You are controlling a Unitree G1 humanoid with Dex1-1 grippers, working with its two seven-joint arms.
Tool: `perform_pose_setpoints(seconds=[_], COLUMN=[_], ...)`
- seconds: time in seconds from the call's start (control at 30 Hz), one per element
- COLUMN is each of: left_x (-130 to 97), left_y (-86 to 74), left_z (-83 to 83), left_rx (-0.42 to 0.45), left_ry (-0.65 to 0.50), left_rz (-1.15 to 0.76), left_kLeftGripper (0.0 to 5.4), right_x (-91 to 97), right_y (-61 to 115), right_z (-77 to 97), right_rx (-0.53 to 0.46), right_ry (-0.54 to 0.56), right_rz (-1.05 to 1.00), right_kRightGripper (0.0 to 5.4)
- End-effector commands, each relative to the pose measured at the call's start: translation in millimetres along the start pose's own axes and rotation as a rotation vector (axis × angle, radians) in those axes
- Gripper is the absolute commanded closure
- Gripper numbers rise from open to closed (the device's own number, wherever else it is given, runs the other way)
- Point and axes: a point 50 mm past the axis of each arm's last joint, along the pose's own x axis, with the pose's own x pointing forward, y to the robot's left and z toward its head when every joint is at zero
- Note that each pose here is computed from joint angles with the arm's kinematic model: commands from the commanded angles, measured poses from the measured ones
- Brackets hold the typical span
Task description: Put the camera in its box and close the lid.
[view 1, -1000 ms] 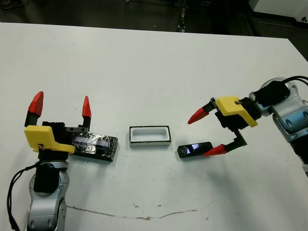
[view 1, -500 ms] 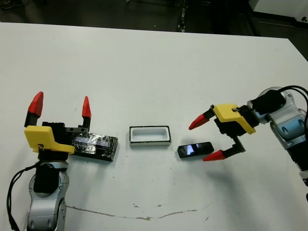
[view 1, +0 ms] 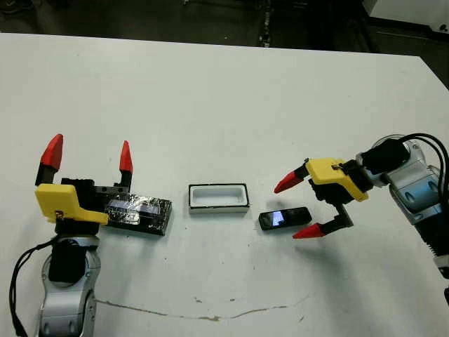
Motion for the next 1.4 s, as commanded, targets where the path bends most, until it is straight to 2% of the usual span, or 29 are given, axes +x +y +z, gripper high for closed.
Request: perform_pose_setpoints(seconds=[0.03,0.27,0.37,0.77,1.1,1.4], left_x=[-1.9,-2.0,-2.1,-2.1,-1.4,-1.0], left_y=[0.9,1.2,1.5,1.3,1.6,1.8], left_z=[-1.6,-1.7,-1.7,-1.1,-0.4,-0.5], left_rx=[0.009,0.005,0.009,0.009,0.003,0.007], left_ry=[0.016,0.013,0.013,0.01,0.007,0.008], left_rz=[0.0,-0.003,-0.005,-0.001,-0.002,0.0], left_kLeftGripper=[0.01,0.0,0.0,0.0,0.0,0.0], right_x=[3.3,7.5,9.7,12.4,12.7,11.4], right_y=[2.8,2.5,4.1,6.7,6.7,7.4], right_z=[-4.4,-7.0,-9.3,-10.8,-12.6,-11.6], right_rx=[0.013,0.017,0.033,0.053,0.119,0.077], right_ry=[-0.008,-0.021,-0.023,-0.036,-0.029,0.0], right_rz=[-0.002,-0.009,-0.025,-0.045,-0.038,-0.055], right_kRightGripper=[0.0,0.03,0.3,2.18,3.74,3.74])
